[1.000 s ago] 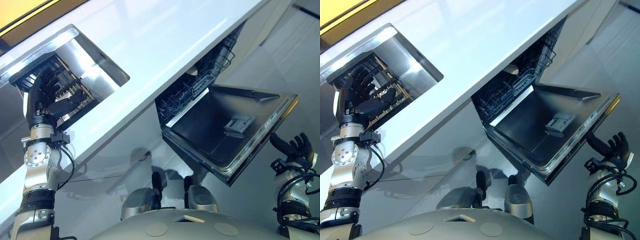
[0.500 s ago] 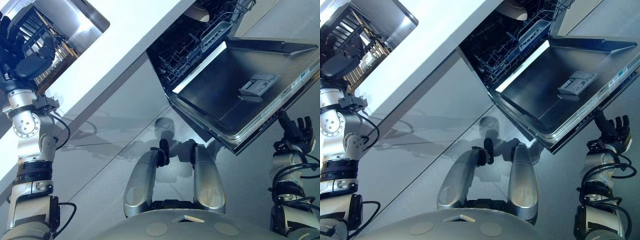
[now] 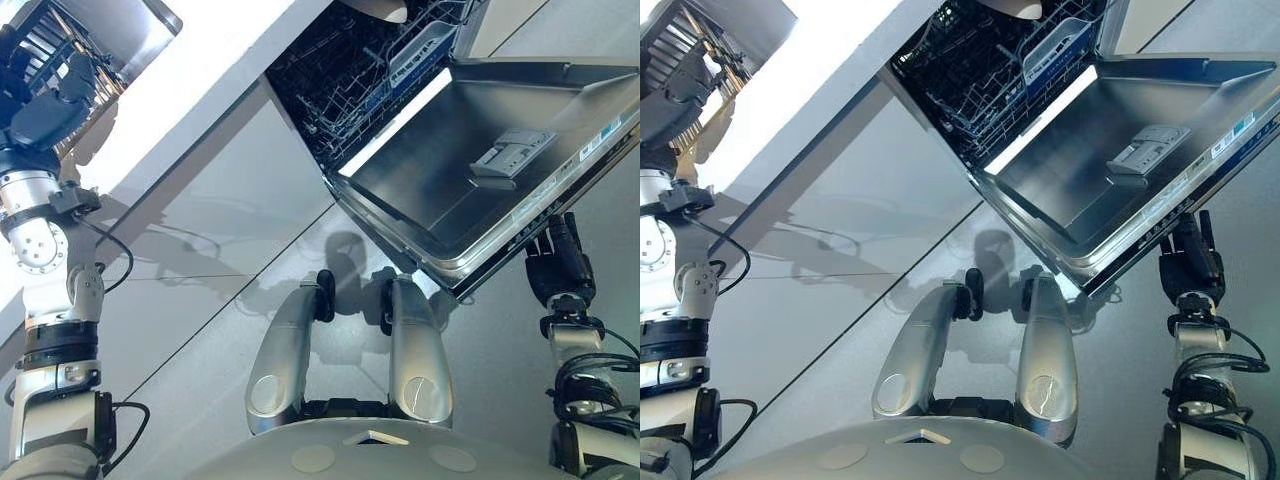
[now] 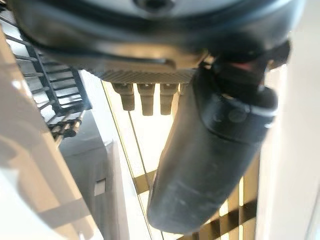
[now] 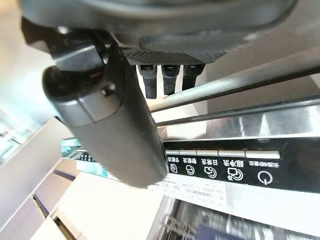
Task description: Pick up plates and place into dishwasher.
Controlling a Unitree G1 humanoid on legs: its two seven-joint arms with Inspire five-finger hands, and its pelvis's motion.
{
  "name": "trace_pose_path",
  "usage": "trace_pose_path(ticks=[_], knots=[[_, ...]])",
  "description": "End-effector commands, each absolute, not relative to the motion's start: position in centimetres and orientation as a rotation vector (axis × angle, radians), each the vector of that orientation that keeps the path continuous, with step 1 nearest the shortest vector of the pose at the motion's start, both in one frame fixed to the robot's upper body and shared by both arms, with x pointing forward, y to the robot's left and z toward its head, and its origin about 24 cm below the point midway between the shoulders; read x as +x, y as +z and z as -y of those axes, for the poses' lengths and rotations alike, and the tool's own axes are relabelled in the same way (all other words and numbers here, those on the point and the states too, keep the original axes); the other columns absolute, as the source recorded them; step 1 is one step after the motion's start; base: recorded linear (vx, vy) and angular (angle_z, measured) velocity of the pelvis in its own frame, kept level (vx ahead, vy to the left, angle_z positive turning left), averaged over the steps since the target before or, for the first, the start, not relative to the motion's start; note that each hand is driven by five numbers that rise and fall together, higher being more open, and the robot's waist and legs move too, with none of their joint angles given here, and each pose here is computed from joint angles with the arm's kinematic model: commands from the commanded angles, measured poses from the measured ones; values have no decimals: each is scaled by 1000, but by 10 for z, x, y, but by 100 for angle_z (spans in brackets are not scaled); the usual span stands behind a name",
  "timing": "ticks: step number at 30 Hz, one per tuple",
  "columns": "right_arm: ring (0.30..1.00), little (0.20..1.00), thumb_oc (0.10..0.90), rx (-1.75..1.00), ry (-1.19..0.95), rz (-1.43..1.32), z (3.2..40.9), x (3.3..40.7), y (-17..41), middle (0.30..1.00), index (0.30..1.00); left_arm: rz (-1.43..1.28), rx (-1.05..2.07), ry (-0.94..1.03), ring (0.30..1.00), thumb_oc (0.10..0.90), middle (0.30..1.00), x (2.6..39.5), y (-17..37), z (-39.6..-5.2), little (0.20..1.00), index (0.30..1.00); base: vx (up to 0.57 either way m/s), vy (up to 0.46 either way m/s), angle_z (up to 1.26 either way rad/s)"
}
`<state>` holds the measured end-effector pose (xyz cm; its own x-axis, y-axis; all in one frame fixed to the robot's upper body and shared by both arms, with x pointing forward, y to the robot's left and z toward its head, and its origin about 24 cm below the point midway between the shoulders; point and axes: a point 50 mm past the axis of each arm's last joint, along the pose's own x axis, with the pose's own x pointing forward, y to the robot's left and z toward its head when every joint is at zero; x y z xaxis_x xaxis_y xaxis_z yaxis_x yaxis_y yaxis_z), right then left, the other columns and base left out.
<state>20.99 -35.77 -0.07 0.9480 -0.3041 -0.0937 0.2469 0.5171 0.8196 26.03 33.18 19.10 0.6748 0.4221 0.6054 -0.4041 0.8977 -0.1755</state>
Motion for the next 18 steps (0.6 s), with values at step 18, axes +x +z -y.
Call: trace_pose_path(ticks=[18], knots=[[900,900,800,501,1511,598,68,216,252,900,900,660,-84,495,900,800,900,274,171,-327,900,900,1,90,-3]])
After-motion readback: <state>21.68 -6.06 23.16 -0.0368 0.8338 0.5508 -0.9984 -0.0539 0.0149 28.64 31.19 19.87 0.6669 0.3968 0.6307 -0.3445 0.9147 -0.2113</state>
